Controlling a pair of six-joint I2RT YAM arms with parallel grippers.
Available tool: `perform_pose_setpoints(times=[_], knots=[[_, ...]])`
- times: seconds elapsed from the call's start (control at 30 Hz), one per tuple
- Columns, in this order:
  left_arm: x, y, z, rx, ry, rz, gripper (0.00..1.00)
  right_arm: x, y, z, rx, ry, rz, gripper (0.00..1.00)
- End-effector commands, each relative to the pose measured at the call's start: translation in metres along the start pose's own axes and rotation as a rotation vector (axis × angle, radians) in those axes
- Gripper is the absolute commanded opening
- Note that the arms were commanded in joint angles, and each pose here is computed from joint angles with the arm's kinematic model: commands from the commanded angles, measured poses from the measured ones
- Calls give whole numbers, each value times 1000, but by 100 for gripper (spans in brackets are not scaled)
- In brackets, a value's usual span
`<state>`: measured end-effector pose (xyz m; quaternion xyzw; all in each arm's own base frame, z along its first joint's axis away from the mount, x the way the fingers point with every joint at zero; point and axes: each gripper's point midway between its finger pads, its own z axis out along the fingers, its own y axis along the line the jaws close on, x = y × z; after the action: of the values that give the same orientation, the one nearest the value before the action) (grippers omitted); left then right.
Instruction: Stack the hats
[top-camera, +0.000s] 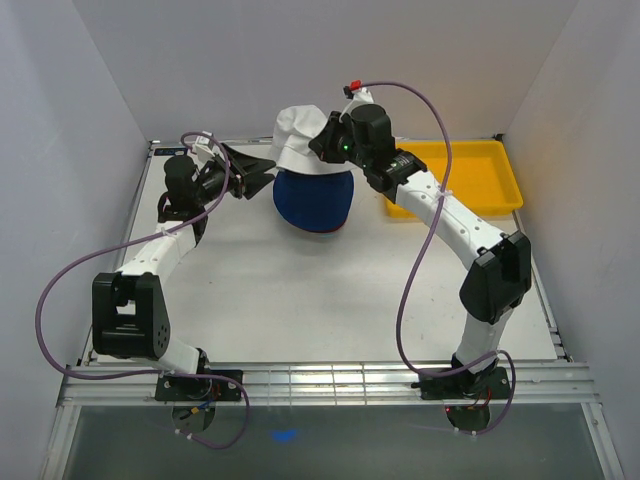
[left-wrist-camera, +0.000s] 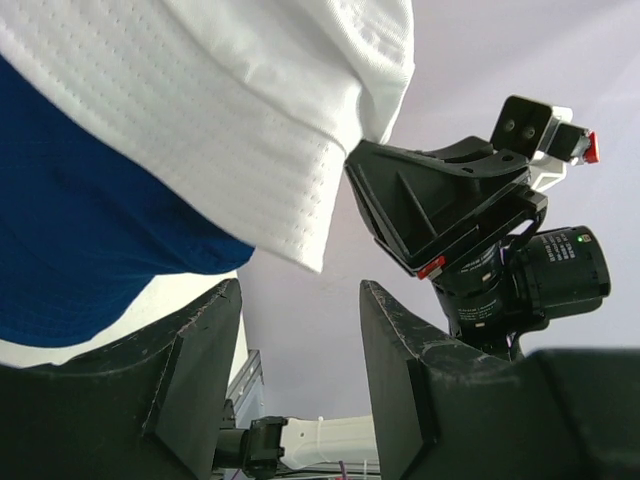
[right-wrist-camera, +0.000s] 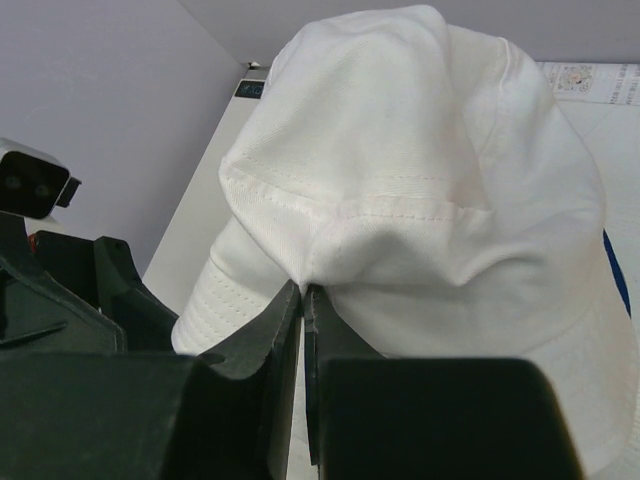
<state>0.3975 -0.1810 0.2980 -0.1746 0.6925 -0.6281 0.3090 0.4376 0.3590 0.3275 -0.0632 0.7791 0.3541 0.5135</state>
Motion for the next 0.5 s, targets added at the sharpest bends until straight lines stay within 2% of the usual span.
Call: perform_pose_setpoints(times=[0.0, 0.47], knots=[[-2, -14, -5, 35, -24, 44, 62, -28, 24, -20, -72, -94, -30, 8], [7, 2, 3, 15, -2, 12, 62, -8, 28, -30, -109, -54, -38, 8]])
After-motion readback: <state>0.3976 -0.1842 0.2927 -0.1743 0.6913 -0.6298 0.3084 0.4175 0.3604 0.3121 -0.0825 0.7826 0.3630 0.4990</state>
